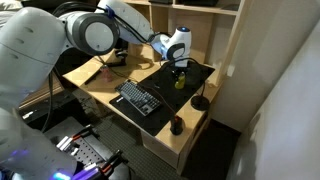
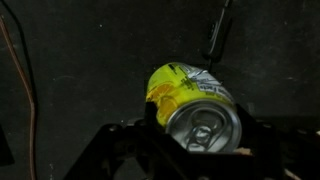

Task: Move the yellow can to the right

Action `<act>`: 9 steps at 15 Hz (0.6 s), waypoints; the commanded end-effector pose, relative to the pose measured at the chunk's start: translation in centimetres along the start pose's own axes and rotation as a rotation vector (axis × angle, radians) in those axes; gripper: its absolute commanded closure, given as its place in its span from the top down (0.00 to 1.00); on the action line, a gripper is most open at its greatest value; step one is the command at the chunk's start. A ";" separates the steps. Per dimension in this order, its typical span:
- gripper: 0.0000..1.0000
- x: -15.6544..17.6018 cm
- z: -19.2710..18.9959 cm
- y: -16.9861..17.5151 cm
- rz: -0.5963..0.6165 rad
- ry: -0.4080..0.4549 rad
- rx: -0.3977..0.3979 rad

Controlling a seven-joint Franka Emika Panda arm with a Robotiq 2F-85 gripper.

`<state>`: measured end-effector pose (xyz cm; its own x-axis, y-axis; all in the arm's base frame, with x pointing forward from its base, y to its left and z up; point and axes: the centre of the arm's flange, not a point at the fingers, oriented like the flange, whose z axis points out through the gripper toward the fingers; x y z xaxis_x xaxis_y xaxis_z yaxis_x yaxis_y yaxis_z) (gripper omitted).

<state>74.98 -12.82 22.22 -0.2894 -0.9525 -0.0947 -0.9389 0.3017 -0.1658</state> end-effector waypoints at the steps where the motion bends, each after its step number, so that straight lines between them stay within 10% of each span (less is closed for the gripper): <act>1: 0.49 -0.5 0.4 0.5 -0.005 0.048 -0.038; 9: 0.49 -1.7 1.3 2.2 0.018 0.155 -0.057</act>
<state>74.97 -11.19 22.28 -0.3212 -0.9463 0.0357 -0.9364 0.3118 -0.1614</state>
